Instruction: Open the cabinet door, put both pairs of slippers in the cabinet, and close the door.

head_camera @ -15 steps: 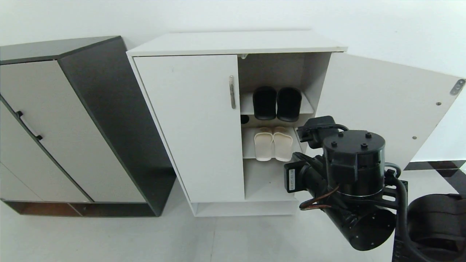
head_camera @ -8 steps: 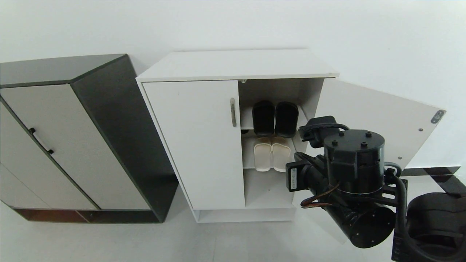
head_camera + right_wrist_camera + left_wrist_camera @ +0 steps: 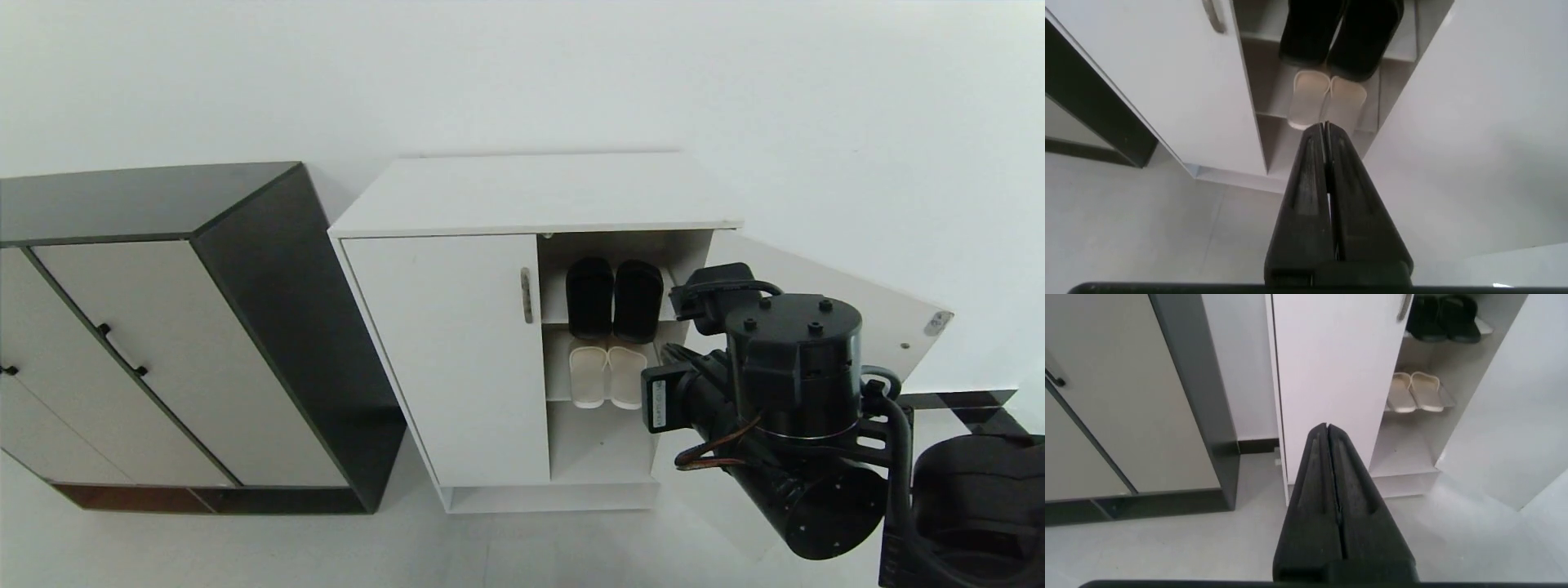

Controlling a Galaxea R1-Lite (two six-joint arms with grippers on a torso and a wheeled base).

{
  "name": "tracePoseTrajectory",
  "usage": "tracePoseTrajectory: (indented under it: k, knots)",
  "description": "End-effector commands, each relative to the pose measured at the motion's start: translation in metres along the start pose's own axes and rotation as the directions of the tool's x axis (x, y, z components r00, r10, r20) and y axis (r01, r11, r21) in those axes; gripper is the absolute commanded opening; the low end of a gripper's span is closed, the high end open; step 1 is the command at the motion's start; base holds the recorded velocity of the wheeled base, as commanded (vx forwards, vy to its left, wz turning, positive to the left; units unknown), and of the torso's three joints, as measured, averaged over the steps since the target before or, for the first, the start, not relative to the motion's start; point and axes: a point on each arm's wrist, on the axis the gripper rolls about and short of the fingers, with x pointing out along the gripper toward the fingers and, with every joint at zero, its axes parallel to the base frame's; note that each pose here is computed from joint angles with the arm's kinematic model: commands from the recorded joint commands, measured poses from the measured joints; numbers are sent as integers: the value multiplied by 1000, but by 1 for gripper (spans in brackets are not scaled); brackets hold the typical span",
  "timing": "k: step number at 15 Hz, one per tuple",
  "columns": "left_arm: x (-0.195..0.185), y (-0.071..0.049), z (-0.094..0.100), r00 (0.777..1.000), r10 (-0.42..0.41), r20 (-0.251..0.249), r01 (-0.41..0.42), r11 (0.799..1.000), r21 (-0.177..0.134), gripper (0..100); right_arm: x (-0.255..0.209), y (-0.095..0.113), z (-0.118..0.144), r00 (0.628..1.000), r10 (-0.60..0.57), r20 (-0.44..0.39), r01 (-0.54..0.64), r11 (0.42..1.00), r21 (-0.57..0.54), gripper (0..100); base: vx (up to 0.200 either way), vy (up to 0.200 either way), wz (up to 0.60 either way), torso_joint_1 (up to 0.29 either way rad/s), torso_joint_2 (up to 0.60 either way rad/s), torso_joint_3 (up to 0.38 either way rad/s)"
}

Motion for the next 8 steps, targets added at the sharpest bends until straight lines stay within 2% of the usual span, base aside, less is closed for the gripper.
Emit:
tracePoseTrajectory:
  k: [1,8]
  knots:
    - [0,0,0,1000,0,-1,0,1000,0,0,0,0,0,1000,0,-1,0,1000,-1,0,0,0,0,207,-515,-310]
    - [0,0,0,1000,0,-1,0,1000,0,0,1,-2,-1,1000,-6,-1,6,1000,-6,0,0,0,0,233,-551,-318]
